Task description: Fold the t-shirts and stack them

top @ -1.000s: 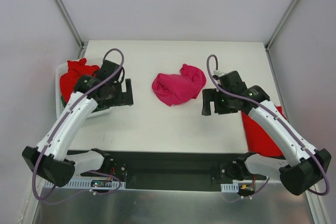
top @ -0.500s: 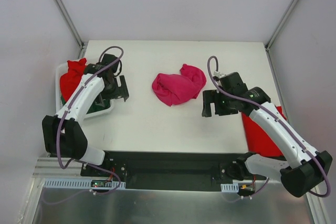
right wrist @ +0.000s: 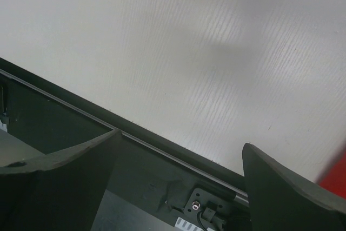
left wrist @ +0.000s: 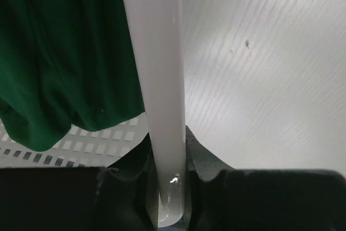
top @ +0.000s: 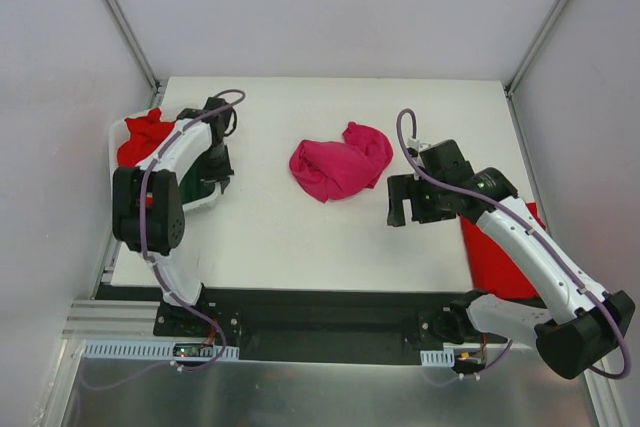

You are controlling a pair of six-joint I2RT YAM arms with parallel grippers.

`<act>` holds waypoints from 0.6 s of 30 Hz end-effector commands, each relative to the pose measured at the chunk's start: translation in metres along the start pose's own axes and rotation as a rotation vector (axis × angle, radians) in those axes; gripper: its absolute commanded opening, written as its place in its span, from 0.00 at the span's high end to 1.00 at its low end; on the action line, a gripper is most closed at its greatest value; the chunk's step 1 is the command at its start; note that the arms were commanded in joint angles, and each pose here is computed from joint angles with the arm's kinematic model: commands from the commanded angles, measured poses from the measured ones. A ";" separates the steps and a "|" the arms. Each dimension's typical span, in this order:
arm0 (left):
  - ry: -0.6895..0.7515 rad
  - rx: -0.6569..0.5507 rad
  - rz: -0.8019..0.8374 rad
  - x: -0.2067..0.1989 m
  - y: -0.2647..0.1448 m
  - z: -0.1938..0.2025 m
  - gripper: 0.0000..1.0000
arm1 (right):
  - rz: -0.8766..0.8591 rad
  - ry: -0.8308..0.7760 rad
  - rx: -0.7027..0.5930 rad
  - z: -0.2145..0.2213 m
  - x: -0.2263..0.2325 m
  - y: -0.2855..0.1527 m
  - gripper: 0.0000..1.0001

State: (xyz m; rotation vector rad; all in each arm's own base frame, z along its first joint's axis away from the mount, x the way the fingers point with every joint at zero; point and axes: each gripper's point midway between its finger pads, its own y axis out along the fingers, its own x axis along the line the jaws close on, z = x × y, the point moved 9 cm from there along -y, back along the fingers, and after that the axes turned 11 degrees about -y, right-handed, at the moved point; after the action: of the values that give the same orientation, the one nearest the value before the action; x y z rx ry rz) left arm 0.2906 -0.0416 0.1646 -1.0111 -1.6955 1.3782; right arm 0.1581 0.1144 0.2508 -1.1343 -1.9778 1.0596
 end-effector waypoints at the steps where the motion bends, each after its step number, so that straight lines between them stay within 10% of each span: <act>1: 0.103 -0.160 0.047 -0.025 -0.009 -0.057 1.00 | 0.013 -0.017 -0.004 0.004 -0.003 -0.007 0.04; 9: 0.351 -0.208 0.189 -0.046 -0.037 -0.082 1.00 | 0.032 -0.008 0.027 0.006 -0.007 -0.001 0.04; 18: 0.533 -0.321 -0.019 -0.032 -0.048 -0.077 1.00 | 0.006 -0.004 0.046 0.006 -0.005 -0.001 0.04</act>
State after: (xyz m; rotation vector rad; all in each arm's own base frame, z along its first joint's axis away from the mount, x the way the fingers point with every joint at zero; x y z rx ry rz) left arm 0.3634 -0.0213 0.1770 -1.1493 -1.6158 1.0421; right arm 0.1566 0.1095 0.2479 -1.1315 -1.9546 1.0870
